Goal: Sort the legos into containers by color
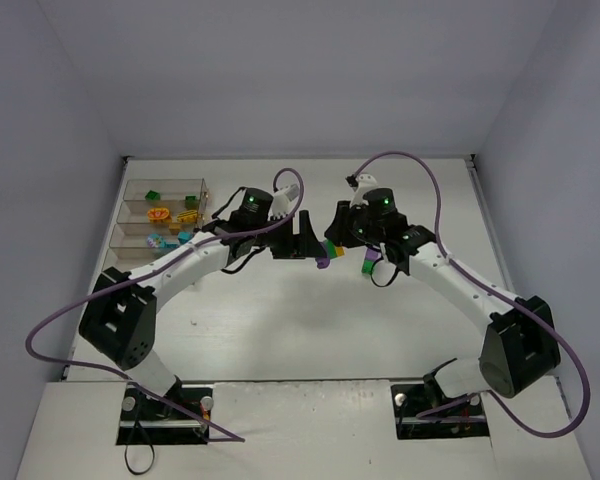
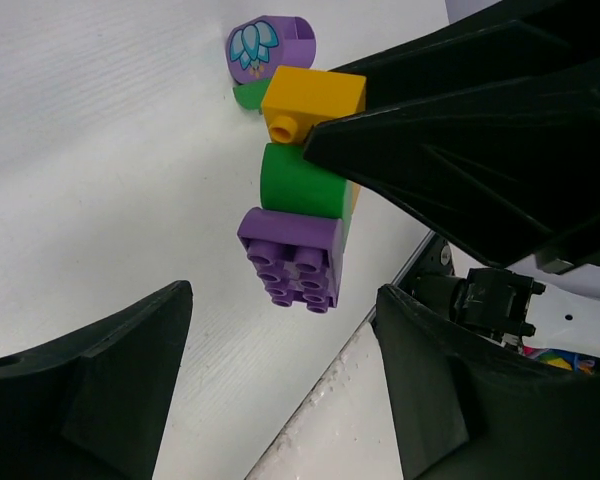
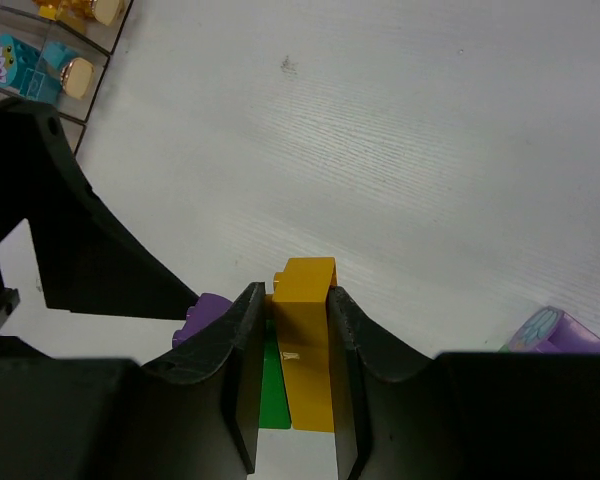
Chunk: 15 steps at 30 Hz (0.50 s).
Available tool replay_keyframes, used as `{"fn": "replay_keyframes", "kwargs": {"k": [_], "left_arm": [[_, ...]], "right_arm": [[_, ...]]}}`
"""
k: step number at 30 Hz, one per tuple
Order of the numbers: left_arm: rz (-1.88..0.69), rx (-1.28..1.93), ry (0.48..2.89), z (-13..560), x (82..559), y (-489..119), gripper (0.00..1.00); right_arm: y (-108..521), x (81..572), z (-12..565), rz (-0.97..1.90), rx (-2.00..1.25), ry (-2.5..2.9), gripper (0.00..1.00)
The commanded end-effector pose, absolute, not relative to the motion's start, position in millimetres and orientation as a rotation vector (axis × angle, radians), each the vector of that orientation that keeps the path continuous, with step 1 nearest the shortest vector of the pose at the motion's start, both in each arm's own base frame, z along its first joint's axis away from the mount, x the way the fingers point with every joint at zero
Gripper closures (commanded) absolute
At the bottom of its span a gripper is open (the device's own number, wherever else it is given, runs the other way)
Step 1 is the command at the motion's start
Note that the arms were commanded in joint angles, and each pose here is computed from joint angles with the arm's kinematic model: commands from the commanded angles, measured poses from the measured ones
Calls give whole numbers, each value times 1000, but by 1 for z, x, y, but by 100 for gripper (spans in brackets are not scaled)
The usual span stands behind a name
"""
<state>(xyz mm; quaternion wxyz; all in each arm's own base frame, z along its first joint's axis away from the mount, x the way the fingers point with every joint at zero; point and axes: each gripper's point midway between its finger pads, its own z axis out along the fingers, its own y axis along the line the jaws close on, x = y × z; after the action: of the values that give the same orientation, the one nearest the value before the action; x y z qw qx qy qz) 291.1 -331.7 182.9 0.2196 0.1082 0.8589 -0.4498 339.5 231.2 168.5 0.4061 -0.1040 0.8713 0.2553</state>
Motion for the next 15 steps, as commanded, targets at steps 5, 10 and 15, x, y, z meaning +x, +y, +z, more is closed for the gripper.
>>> {"fn": "replay_keyframes", "kwargs": {"k": [5, 10, 15], "left_arm": [[-1354, 350, 2236, 223, 298, -358, 35], [-1390, 343, 2211, 226, 300, -364, 48], [-1428, 351, 2216, 224, 297, -369, 81]], "right_arm": [[238, 343, 208, 711, -255, 2058, 100], [237, 339, 207, 713, -252, 2057, 100], [234, 338, 207, 704, -244, 2054, 100]]}}
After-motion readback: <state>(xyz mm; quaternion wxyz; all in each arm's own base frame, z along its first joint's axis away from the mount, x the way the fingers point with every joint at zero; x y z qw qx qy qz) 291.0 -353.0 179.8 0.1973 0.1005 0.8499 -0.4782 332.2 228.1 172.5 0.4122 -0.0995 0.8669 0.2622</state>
